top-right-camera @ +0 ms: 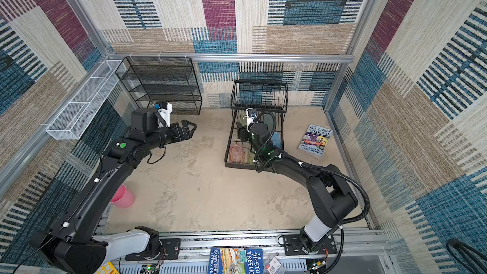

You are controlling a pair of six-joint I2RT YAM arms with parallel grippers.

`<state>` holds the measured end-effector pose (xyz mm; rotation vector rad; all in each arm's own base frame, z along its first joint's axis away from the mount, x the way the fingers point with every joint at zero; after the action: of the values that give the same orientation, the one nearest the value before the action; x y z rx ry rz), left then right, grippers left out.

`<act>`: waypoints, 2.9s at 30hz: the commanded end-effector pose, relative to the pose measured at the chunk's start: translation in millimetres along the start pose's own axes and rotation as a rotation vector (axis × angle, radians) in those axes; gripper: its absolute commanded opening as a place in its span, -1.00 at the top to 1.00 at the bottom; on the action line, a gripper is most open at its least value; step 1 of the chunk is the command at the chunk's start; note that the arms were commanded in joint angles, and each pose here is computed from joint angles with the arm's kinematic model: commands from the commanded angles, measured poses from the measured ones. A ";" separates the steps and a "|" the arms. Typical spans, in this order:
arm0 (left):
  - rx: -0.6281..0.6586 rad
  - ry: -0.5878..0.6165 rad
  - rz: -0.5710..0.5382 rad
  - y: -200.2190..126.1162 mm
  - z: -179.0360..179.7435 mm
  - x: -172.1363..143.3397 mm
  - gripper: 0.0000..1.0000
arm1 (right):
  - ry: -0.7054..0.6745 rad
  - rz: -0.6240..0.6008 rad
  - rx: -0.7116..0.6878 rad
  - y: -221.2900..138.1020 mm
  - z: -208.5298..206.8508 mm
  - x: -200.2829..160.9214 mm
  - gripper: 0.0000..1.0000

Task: Load cups into a dish rack
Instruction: Place the cup upside down at the dish rack.

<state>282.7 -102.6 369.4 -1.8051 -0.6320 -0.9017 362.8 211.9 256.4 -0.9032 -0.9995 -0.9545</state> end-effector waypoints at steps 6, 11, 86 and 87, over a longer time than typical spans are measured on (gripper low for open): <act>0.034 0.066 0.003 -1.1 7.3 -14.1 -0.97 | -0.048 -0.053 -0.001 23.1 3.7 -3.8 -0.02; 0.032 0.055 0.004 1.9 12.2 -20.3 -0.97 | -0.067 -0.037 -0.008 37.6 4.6 -12.9 -0.02; -0.081 -0.141 -0.066 2.8 41.5 -20.7 -0.94 | -0.073 0.158 -0.125 120.5 -30.1 -75.7 -0.62; -0.079 -0.142 -0.066 2.6 41.9 -20.8 -0.93 | -0.074 0.157 -0.125 120.1 -29.8 -74.6 -0.63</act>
<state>283.7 -65.5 337.1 -1.9337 -0.7355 -0.8343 464.3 238.3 148.1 -1.1392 -0.9178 -0.8396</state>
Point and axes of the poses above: each gripper's point midway between its finger pads, its own y axis out along the fingers, its own z axis along the line the jaws close on, x = y × z, the point moved 9 cm from there along -y, back along the fingers, and after that the axes turned 13 degrees about y, right-handed, at the moved point
